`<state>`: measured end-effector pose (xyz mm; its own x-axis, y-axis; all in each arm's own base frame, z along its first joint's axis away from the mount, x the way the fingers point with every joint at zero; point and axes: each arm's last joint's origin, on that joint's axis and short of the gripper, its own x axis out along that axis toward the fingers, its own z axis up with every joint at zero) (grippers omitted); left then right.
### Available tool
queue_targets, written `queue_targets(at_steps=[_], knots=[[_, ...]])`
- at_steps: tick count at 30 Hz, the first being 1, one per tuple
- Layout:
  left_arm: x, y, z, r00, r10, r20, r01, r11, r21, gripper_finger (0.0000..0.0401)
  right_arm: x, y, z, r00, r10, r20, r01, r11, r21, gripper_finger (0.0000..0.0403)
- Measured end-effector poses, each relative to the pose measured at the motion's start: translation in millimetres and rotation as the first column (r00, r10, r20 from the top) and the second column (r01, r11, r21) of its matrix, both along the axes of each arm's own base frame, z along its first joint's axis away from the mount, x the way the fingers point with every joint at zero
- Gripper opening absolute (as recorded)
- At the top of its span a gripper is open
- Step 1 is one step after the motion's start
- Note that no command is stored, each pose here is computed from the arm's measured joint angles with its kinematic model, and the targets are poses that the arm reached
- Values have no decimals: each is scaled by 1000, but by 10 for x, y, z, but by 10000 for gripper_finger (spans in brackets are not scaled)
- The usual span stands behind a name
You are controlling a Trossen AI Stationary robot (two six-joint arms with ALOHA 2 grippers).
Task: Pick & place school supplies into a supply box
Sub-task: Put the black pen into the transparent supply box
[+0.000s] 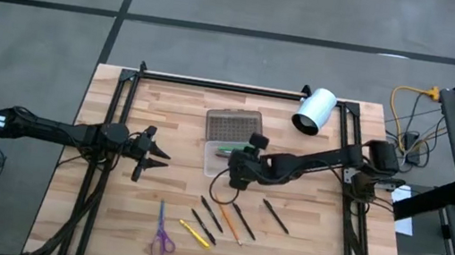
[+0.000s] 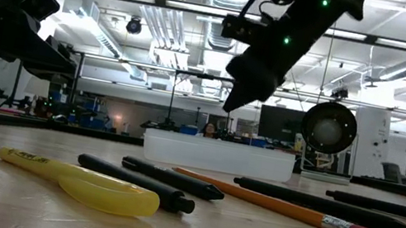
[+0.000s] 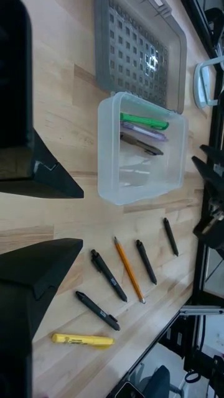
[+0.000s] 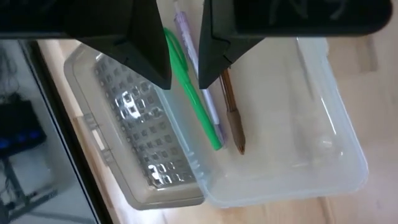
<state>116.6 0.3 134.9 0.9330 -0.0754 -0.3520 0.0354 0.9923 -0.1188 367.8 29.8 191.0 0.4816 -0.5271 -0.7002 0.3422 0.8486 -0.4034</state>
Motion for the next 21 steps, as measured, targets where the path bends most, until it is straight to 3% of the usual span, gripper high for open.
queue_targets(at_steps=[7, 10, 16, 21], knots=[[0, 0, 0, 1000, 0, 0, 0, 1000, 0, 99, 15, 7, 176, 993, -108, 37, 105, 992, 74, 75], [0, 0, 0, 1000, 0, 0, 0, 1000, 0, 99, 17, 30, 258, 990, -139, 27, 134, 979, 157, 70], [0, 0, 0, 1000, 0, 0, 0, 1000, 0, 99, 11, 196, 344, 978, -208, 3, 185, 876, 446, 71], [0, 0, 0, 1000, 0, 0, 0, 1000, 0, 99, -37, 454, 336, 974, -225, 7, 191, 844, 502, 77]])
